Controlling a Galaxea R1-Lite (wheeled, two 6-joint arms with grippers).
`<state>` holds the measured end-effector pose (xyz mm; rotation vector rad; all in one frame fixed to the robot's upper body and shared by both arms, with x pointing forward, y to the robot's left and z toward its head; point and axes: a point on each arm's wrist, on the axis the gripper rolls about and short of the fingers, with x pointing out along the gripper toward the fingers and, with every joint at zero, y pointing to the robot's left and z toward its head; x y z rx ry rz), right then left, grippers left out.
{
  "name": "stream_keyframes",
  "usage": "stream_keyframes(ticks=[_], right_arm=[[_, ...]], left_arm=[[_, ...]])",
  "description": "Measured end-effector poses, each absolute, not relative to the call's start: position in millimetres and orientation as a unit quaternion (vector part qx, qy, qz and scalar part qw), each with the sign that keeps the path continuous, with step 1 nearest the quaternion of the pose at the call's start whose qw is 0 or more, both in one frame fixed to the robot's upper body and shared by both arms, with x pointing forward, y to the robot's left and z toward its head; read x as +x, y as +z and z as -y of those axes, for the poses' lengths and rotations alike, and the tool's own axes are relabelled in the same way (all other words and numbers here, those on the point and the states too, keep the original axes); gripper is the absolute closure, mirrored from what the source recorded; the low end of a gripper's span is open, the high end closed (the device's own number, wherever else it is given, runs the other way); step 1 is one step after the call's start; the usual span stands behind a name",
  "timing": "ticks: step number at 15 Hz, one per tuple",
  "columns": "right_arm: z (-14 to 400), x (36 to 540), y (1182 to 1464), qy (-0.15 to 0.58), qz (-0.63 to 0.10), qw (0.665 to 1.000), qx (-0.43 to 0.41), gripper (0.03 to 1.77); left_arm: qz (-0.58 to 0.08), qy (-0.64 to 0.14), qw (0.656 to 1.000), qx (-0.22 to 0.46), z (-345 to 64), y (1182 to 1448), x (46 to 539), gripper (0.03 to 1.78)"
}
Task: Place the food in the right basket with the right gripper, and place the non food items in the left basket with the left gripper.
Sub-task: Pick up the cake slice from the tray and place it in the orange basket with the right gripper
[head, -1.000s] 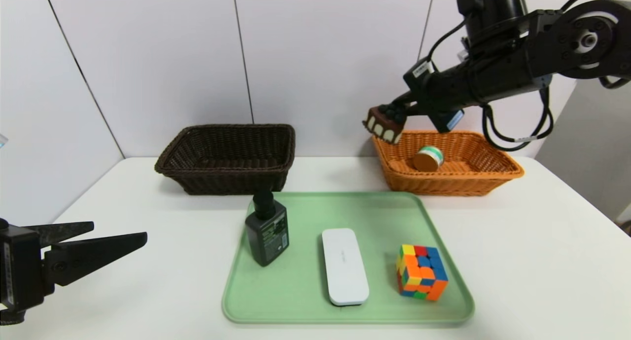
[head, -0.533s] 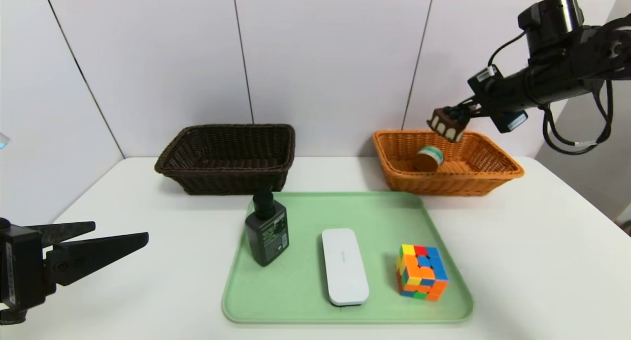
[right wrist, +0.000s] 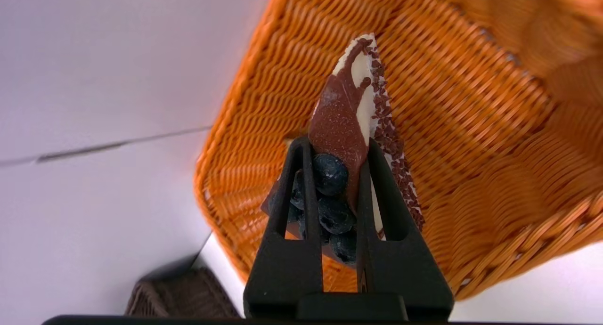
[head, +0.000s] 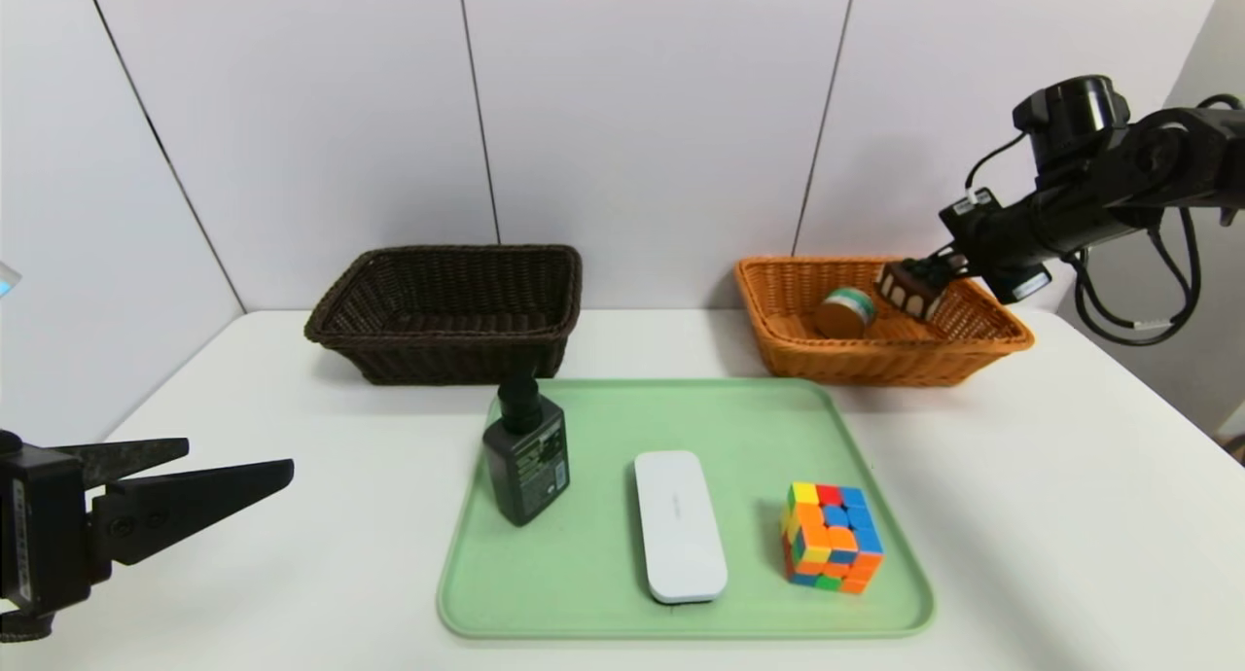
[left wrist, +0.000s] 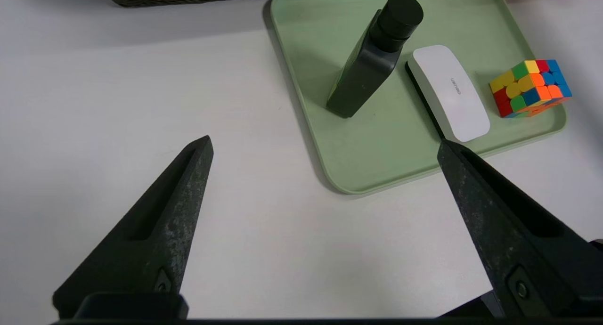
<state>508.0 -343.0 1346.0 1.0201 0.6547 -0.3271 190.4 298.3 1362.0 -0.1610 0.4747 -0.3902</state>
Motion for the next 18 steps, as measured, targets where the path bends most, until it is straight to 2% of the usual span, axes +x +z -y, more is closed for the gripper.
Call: stream_keyframes(ticks=[6,14,16,18], right_arm=[[354,519,1325,-0.177,-0.318,0.8,0.478,1.56],[353,525,1312,-0.188,-0.33,0.791,0.479,1.54],[353,525,1312,-0.188,-0.331,0.792,0.478,1.19],[353,526,1312,-0.188,-0.331,0.792,0.479,0.94]], left_arm=[[-0.235,-0.192,0.95,-0.079,-298,1361,190,0.12],[-0.235,-0.191,0.95,-0.079,-298,1361,190,0.12],[-0.234,-0.192,0.95,-0.08,-298,1361,190,0.12],[-0.233,-0.192,0.95,-0.08,-298,1362,190,0.12]])
